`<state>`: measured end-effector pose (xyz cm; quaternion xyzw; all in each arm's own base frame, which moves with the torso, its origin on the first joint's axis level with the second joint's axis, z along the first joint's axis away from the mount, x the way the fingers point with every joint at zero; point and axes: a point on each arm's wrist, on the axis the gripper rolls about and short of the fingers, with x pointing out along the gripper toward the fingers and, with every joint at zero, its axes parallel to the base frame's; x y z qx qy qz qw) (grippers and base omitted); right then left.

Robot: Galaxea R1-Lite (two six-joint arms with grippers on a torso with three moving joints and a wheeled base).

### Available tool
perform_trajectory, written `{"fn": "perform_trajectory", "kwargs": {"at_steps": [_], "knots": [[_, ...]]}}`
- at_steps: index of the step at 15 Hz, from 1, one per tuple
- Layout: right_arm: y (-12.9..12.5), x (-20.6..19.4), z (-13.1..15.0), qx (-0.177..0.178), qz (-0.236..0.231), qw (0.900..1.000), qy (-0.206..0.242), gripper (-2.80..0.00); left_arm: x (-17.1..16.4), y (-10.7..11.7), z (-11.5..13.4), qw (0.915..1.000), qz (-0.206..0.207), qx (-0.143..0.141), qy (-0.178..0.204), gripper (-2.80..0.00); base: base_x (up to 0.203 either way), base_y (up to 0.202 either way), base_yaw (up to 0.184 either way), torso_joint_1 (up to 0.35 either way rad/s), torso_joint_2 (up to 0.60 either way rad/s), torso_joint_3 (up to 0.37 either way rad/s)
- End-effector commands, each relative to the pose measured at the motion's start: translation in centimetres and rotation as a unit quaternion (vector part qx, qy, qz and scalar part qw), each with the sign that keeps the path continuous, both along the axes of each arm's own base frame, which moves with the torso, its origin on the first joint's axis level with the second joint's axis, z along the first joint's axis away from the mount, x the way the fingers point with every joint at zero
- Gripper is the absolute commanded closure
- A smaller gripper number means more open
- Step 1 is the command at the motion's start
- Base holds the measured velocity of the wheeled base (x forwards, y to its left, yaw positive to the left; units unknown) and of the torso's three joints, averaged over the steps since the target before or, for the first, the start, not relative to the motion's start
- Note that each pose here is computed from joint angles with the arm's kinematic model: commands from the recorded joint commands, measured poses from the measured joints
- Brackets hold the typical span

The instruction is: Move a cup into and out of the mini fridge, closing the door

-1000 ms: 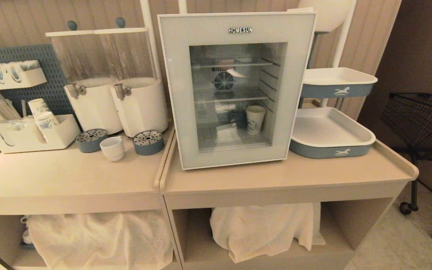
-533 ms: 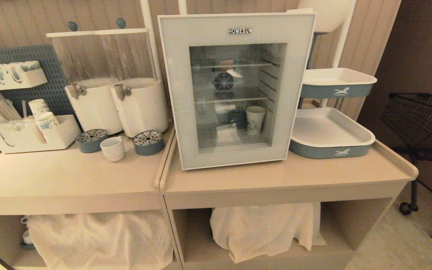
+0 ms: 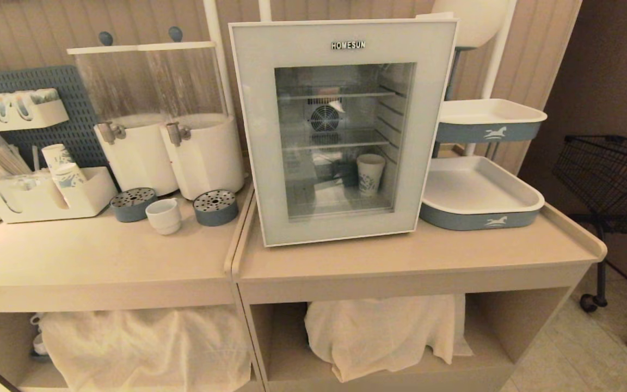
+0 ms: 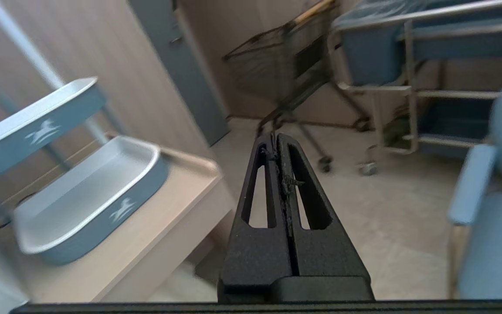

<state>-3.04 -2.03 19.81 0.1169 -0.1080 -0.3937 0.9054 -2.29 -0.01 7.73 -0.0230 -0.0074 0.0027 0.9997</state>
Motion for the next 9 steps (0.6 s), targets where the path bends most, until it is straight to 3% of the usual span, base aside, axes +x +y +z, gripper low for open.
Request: {"fn": "perform_trajectory", "kwargs": {"at_steps": [1, 3, 5, 6, 8, 9], "knots": [[0.2, -0.9, -0.1, -0.008, -0.009, 1.000, -0.014, 0.00, 0.0, 0.0, 0.0, 1.0000, 0.000, 0.000, 0.000, 0.00, 0.000, 0.000, 0.000, 0.000, 0.00, 0.000], [0.4, -2.7, -1.8, -0.031, 0.044, 0.997, -0.050, 0.00, 0.0, 0.0, 0.0, 1.0000, 0.000, 0.000, 0.000, 0.00, 0.000, 0.000, 0.000, 0.000, 0.00, 0.000], [0.8, -2.7, -4.8, -0.067, 0.121, 0.988, -0.064, 0.00, 0.0, 0.0, 0.0, 1.0000, 0.000, 0.000, 0.000, 0.00, 0.000, 0.000, 0.000, 0.000, 0.00, 0.000], [1.0, -1.4, -6.7, -0.090, 0.163, 0.982, -0.040, 0.00, 0.0, 0.0, 0.0, 1.0000, 0.000, 0.000, 0.000, 0.00, 0.000, 0.000, 0.000, 0.000, 0.00, 0.000], [1.4, 0.3, -9.6, -0.140, 0.259, 0.956, 0.002, 0.00, 0.0, 0.0, 0.0, 1.0000, 0.000, 0.000, 0.000, 0.00, 0.000, 0.000, 0.000, 0.000, 0.00, 0.000], [1.5, 0.5, -10.1, -0.155, 0.276, 0.948, 0.018, 0.00, 0.0, 0.0, 0.0, 1.0000, 0.000, 0.000, 0.000, 0.00, 0.000, 0.000, 0.000, 0.000, 0.00, 0.000]]}}
